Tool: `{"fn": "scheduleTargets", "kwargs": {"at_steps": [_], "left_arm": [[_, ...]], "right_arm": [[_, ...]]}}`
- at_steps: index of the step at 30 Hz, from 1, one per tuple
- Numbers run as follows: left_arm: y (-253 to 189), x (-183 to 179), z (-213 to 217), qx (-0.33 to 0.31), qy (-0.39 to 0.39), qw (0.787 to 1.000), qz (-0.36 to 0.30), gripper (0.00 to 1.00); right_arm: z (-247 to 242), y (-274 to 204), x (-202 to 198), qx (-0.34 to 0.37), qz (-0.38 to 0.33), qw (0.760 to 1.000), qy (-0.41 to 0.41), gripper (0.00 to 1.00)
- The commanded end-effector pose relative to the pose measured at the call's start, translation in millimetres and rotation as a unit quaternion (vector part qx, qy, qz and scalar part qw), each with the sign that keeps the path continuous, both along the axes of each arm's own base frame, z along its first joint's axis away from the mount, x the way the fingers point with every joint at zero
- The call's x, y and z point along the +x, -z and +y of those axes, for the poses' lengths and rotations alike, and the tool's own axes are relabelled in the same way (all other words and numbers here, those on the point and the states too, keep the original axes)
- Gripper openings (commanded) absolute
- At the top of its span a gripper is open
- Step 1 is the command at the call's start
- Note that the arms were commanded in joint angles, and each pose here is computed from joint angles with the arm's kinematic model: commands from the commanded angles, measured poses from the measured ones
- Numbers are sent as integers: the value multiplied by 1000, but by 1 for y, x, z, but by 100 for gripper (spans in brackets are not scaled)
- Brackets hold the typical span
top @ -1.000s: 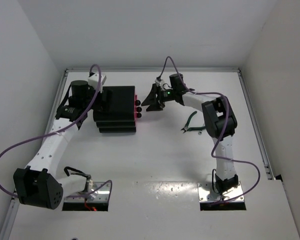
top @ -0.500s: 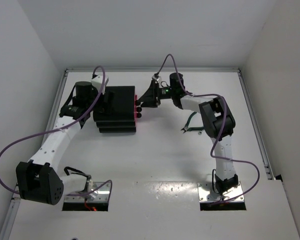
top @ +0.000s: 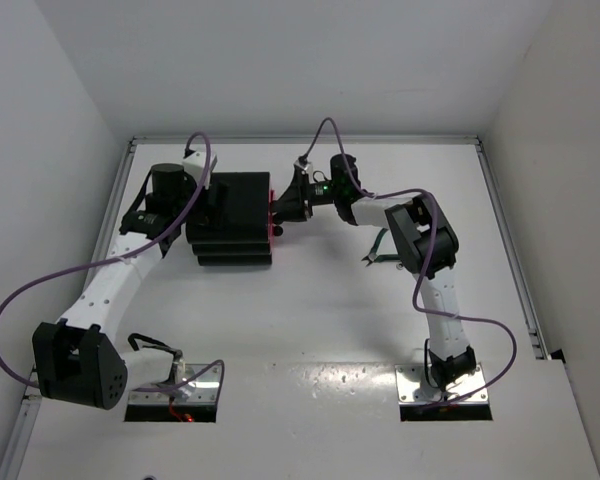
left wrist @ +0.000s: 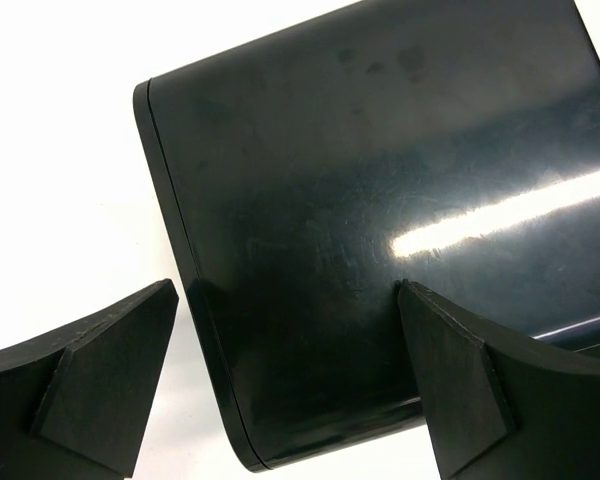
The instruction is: Sort the tools into containers
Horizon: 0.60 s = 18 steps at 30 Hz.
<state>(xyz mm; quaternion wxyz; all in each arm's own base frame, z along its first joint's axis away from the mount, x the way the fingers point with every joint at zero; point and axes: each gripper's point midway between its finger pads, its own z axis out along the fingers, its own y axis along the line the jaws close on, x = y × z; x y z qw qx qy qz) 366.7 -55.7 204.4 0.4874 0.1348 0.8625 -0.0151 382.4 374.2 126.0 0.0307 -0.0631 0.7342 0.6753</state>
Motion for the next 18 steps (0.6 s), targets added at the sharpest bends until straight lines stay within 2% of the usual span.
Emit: {"fn": "scheduleTargets", "kwargs": {"at_steps": [1, 7, 12, 16, 18], "left_arm": [[-3, 3, -2, -3, -3, 1000, -10, 99], [0, 4, -3, -6, -6, 1000, -4, 99], [3, 5, -3, -5, -6, 1000, 0, 99], [3, 5, -3, -5, -6, 1000, 0, 99], [3, 5, -3, -5, -6, 1000, 0, 99]], "right_arm": [[7, -22, 3, 24, -42, 999, -7, 47], [4, -29, 6, 36, -48, 998, -1, 51], [5, -34, 8, 43, -55, 998, 4, 51], [5, -34, 8, 43, -55, 998, 4, 45], [5, -34, 8, 43, -55, 998, 4, 37]]}}
